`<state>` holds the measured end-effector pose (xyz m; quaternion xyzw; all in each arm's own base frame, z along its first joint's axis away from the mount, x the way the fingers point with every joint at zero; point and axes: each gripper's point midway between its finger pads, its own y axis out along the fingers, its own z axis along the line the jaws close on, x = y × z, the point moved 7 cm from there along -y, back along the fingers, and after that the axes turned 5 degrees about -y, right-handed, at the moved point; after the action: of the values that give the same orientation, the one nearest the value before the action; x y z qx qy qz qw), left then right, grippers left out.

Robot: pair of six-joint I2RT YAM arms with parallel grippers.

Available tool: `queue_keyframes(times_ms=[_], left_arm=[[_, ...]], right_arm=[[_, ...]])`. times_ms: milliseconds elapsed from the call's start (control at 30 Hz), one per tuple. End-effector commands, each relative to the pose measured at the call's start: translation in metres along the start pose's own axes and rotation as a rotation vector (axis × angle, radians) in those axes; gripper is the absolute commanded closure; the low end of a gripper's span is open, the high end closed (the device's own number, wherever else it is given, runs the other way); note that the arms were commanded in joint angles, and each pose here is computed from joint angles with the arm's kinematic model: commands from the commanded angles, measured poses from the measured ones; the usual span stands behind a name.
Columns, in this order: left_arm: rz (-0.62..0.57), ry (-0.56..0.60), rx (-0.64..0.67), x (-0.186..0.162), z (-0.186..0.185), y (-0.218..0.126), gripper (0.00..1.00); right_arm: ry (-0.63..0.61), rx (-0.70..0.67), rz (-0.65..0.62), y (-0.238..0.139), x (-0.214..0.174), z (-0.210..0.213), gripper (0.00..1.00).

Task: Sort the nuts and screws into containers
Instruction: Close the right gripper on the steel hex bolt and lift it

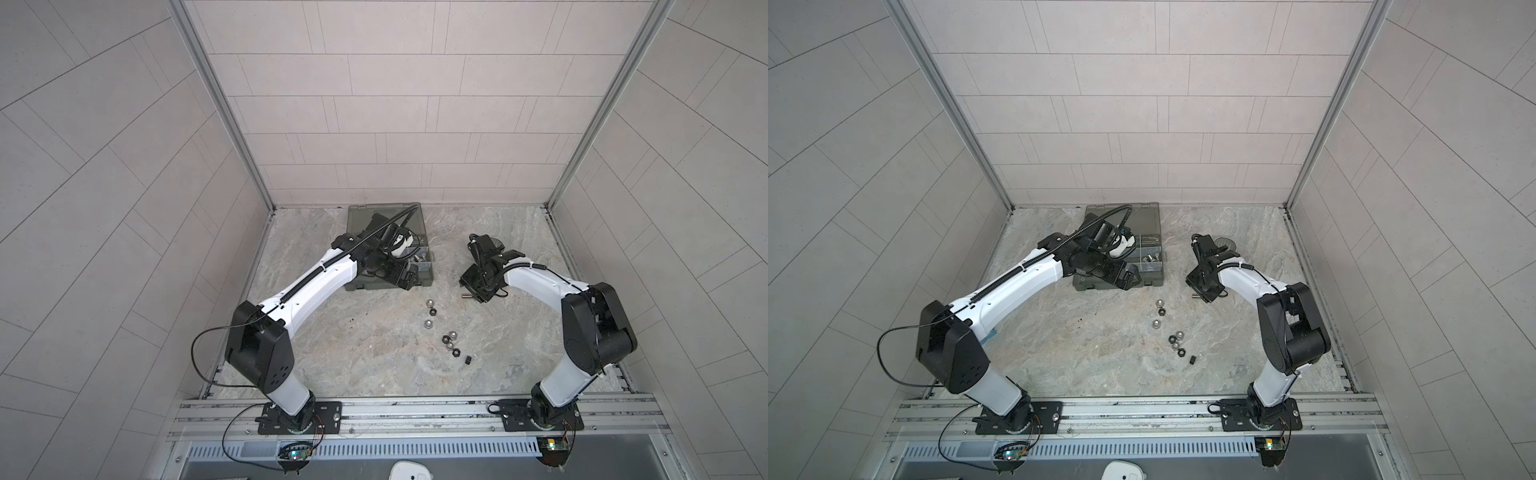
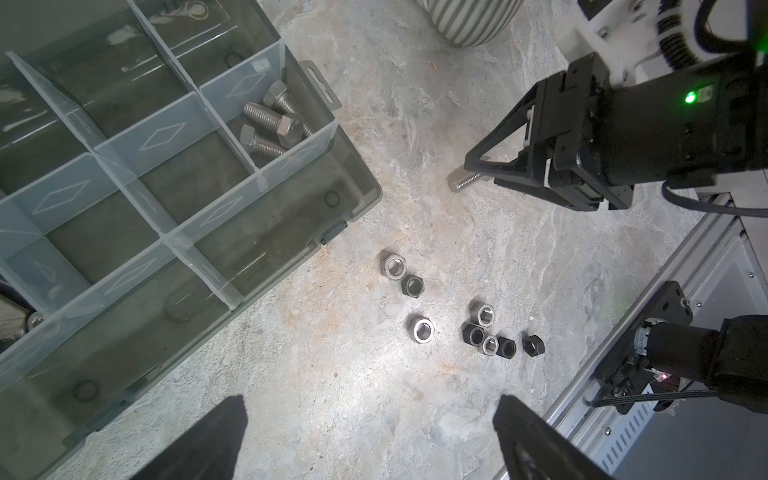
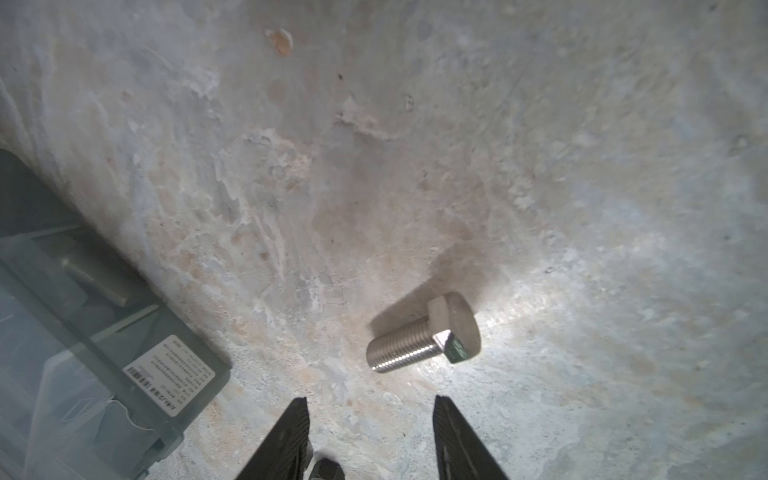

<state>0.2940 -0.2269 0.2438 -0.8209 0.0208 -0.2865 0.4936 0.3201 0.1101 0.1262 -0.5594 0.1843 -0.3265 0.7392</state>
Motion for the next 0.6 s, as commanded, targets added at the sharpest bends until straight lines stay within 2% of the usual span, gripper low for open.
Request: queue_keyframes(times_ms=[0, 567], left_arm=[[0.007, 0.005, -0.001, -0.006, -0.001, -0.002, 0.0], [0.006, 0.008, 0.003, -0.007, 0.001, -0.003, 0.0]], right_arm=[[0.048, -0.01, 0.002, -0.001, -0.006, -0.005, 0.5], [0.071, -0.032, 0.001, 0.02, -0.002, -0.009, 0.5]])
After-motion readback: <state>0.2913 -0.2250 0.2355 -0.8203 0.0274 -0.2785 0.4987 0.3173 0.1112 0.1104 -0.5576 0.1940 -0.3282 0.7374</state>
